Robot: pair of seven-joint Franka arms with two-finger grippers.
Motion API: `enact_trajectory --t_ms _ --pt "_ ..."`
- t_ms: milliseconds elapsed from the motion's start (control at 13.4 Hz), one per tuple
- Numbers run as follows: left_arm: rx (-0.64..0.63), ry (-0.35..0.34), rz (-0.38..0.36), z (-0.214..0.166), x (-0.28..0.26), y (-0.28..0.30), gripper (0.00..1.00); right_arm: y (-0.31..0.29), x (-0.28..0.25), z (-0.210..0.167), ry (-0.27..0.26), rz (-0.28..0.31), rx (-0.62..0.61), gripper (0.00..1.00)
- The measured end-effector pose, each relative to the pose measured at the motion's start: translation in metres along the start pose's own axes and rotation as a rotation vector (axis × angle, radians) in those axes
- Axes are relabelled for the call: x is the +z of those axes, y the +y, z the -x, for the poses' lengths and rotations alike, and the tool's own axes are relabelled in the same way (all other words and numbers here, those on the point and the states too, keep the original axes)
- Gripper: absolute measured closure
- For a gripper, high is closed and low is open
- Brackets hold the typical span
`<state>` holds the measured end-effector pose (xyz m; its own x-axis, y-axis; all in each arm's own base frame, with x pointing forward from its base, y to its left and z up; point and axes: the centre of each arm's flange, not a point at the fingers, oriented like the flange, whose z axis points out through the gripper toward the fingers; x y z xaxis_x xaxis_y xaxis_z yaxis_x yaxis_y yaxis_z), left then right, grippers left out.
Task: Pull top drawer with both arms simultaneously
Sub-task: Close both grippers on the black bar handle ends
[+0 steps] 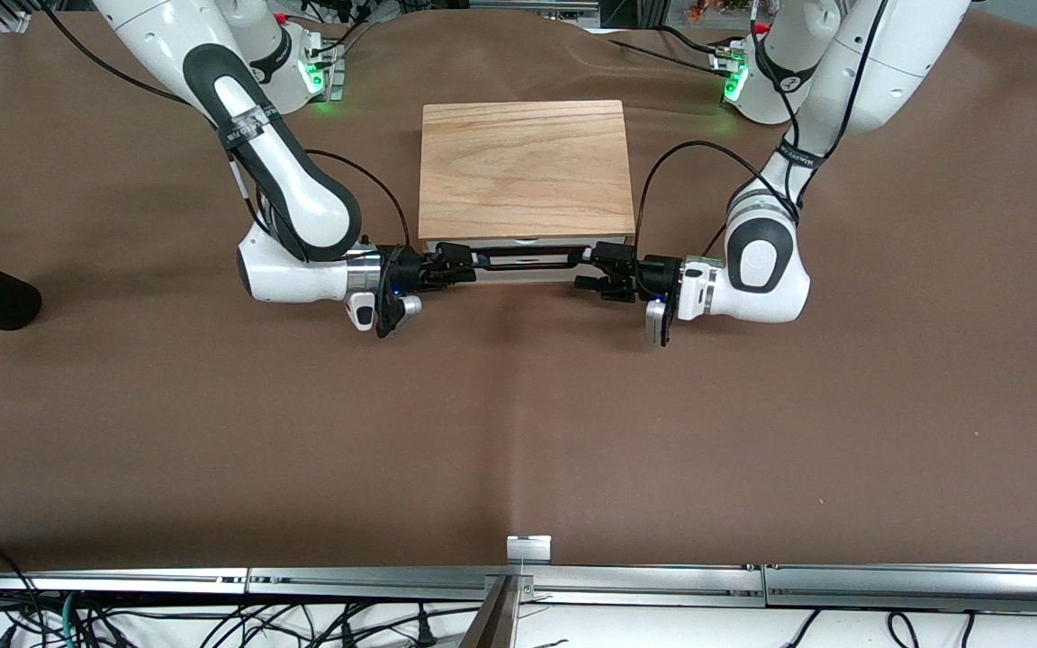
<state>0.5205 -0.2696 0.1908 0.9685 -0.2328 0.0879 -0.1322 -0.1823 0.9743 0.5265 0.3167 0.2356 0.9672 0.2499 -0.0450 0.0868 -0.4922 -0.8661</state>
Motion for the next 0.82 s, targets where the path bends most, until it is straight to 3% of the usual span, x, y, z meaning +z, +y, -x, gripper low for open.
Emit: enact_trajectory --t_ms 75,300,524,824 --pt "0.003 -0.001 0.001 0.001 0.001 -0.001 0.38 0.001 0.001 0.001 -0.002 0.0 0.002 0.45" --pt "0.007 0.006 0.005 0.001 0.001 -0.001 0.67 0.002 0.007 0.003 0.008 -0.013 0.006 0.47" --pt "0.002 0.015 0.008 0.004 0.001 -0.004 0.77 -0.002 0.017 0.007 0.025 -0.026 0.005 0.51" --pt "0.01 0.015 0.012 0.006 0.004 -0.006 0.77 -0.002 0.018 0.008 0.025 -0.025 0.005 0.59"
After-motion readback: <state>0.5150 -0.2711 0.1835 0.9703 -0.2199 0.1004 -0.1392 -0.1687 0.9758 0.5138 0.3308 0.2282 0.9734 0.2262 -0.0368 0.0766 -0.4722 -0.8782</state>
